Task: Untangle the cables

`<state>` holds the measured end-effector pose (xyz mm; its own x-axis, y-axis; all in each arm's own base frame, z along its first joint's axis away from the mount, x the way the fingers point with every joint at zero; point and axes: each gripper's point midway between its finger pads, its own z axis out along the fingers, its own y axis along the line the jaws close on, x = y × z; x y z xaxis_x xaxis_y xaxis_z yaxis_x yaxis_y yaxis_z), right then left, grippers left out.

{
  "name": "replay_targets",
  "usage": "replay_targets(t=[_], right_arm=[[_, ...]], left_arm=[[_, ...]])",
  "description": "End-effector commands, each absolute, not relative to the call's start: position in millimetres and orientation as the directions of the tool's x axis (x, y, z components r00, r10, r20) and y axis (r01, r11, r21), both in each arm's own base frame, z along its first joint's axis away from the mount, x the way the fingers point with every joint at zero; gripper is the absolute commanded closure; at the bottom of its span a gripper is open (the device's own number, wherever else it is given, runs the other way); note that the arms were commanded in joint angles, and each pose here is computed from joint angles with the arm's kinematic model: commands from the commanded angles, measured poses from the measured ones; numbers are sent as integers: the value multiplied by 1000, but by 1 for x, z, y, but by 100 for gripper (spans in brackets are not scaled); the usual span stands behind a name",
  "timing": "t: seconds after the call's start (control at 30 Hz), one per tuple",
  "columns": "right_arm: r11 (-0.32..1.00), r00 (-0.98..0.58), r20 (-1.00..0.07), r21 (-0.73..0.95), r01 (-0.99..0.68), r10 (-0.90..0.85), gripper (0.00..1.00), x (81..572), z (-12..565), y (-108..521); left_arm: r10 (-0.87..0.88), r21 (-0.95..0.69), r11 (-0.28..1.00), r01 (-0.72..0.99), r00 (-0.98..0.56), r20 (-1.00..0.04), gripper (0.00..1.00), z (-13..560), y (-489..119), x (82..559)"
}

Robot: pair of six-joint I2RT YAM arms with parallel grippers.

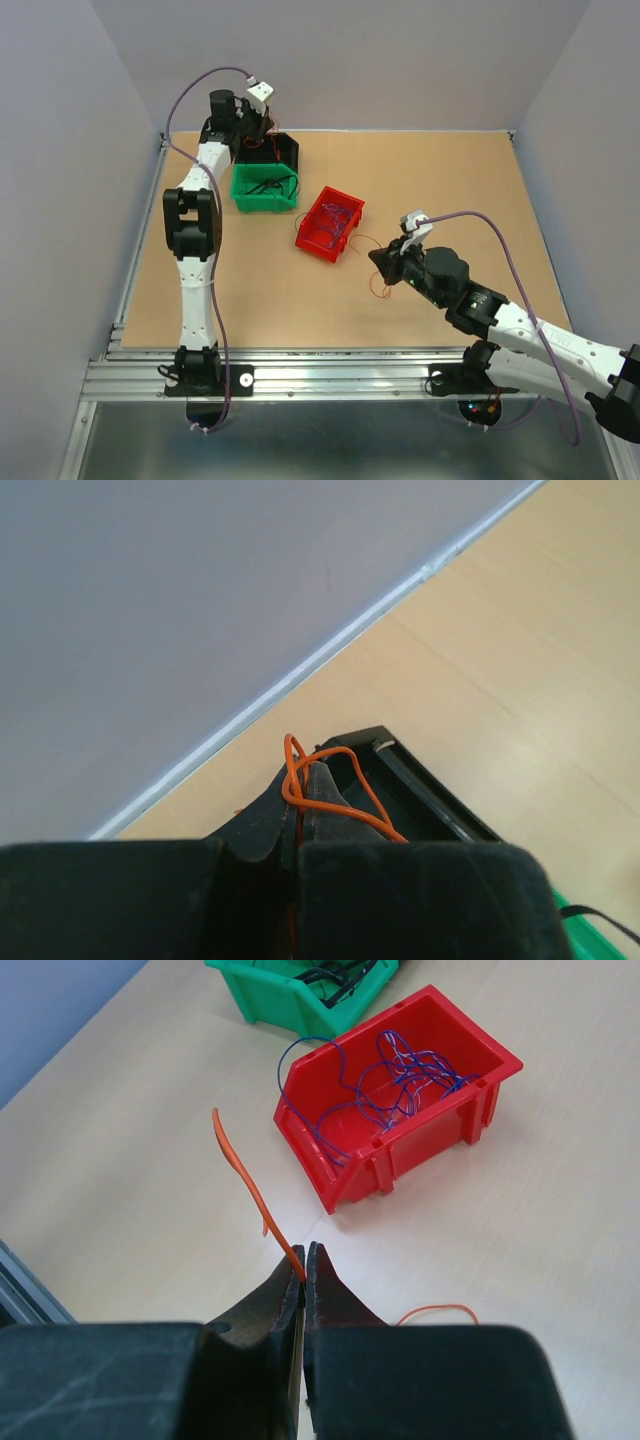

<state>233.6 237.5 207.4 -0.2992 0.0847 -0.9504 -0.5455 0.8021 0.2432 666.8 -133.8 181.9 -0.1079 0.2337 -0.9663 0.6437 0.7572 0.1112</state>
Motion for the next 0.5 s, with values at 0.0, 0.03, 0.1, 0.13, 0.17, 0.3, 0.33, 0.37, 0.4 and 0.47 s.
replay_targets(t=[0.0,0.03,0.1,0.13,0.17,0.3,0.33,0.37,0.4,0.47], right_arm=[[798,-288,-953,248,-549,98,99,233,209,236],[798,-287,-953,249,-549,100,99,233,210,236],[792,-288,-953,250,-557,99,100,231,210,237],[791,-287,-953,251,-558,100,99,231,210,237],[790,-287,-953,250,-559,98,100,231,210,237],[787,-287,-953,249,-564,96,99,230,210,238],[788,-289,-953,250,-563,96,99,231,210,238],[784,-287,-953,250,-568,96,100,230,211,239],[784,-288,-953,252,-568,97,100,230,211,238],[781,-286,-953,253,-571,100,99,229,212,238]], left_arm=[[371,247,699,671,-44,-928,100,191,-131,665],[401,251,686,683,-67,-914,100,182,-129,662],[466,280,645,712,-76,-881,100,171,-126,656],[491,287,620,730,-75,-868,100,165,-126,653],[511,286,593,753,-78,-856,100,157,-127,648],[626,341,485,805,-46,-779,100,135,-126,633],[632,330,486,810,-64,-772,100,130,-126,631],[663,353,445,823,-38,-748,100,122,-129,630],[694,356,403,843,-29,-720,100,117,-129,624],[731,338,358,870,-36,-681,100,96,-133,615]])
